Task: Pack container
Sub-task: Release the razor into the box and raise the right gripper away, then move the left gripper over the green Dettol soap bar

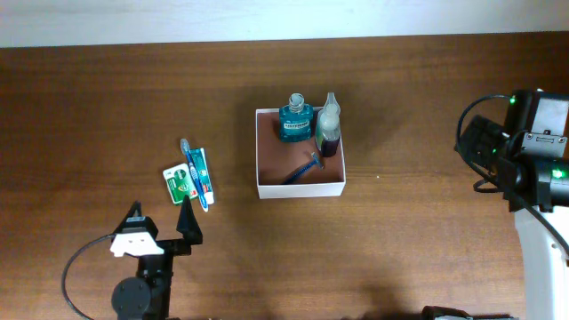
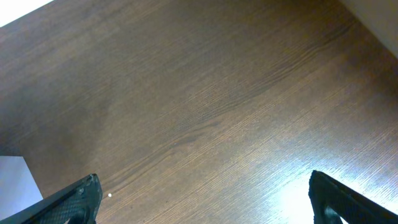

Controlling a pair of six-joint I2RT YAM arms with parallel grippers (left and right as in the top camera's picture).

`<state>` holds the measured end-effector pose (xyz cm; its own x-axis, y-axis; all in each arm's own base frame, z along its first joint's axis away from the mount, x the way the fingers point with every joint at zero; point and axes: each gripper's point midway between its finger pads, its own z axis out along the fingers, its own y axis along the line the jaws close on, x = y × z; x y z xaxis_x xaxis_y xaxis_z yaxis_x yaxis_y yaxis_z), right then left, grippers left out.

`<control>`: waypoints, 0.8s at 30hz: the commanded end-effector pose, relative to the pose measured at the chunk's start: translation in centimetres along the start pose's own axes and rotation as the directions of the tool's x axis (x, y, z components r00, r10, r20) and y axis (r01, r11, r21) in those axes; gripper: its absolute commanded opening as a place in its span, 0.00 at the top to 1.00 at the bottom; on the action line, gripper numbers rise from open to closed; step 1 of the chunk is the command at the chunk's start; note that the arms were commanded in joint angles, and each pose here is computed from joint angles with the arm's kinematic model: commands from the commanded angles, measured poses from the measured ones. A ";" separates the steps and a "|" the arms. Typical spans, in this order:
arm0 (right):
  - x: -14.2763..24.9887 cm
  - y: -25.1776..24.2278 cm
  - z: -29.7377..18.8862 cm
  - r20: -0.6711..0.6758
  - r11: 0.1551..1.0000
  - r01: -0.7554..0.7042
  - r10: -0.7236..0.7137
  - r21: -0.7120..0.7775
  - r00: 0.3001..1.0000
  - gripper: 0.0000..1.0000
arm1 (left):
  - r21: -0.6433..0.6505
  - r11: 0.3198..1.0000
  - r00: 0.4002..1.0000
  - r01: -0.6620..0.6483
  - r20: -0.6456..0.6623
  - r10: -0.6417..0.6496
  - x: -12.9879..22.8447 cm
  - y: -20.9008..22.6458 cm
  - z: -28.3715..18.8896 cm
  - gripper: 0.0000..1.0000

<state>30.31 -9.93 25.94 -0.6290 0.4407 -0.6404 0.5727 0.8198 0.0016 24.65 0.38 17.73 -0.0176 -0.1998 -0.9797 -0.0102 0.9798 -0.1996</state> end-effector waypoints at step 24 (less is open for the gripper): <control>-0.3 -0.1 0.0 0.002 1.000 -0.018 0.018 0.002 1.000 0.01 | -0.062 0.998 0.653 0.003 -0.756 -0.049 3.8 -0.6 9.1 0.01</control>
<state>30.38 -9.86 25.68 -0.6355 0.4440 -0.6316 0.5708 0.8211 0.0029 33.36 -0.82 15.26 -0.7354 -0.1583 -0.6588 -0.0534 0.9828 -0.1765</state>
